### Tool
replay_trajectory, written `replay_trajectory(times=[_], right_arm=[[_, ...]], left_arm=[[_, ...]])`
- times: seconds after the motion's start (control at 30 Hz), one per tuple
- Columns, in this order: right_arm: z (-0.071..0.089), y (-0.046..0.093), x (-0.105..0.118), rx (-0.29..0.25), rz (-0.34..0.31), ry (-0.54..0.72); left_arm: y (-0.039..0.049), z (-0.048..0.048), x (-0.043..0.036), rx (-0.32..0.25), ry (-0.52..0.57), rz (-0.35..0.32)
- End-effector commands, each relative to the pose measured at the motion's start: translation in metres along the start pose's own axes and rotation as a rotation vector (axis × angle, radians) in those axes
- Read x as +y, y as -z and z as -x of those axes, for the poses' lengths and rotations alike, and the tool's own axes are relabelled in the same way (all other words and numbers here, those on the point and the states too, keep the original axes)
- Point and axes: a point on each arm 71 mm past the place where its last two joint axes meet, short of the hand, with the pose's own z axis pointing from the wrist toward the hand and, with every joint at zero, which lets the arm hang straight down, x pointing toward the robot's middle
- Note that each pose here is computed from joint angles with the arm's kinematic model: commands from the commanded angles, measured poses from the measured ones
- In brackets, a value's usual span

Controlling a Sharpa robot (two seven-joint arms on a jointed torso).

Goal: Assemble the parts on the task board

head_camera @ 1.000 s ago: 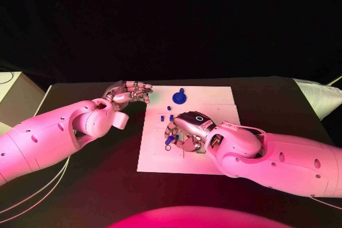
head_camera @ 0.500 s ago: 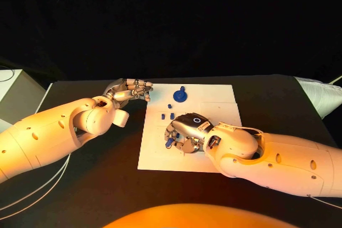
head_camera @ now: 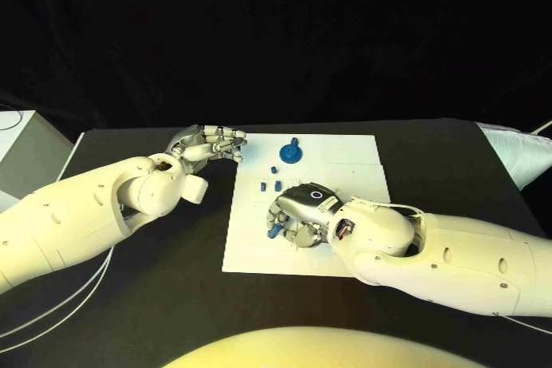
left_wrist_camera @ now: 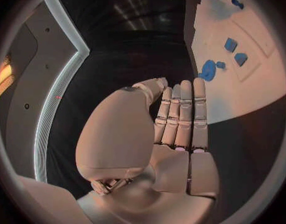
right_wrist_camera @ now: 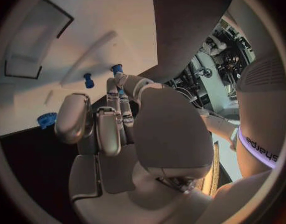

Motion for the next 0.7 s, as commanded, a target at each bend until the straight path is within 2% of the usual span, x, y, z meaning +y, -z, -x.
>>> replay_trajectory(times=[0.03,0.4,0.7], right_arm=[[-0.0031,-0.0006,0.0002,0.02,0.001,0.033],[-0.0076,-0.0043,0.0026,0.024,0.008,0.065],[-0.0114,-0.0056,0.0096,0.036,0.042,0.04]], left_arm=[[-0.0001,-0.0021,-0.001,0.014,0.006,-0.006],[0.0003,-0.0018,-0.0011,0.014,0.006,-0.006],[0.0005,-0.0014,-0.0011,0.013,0.005,-0.005]])
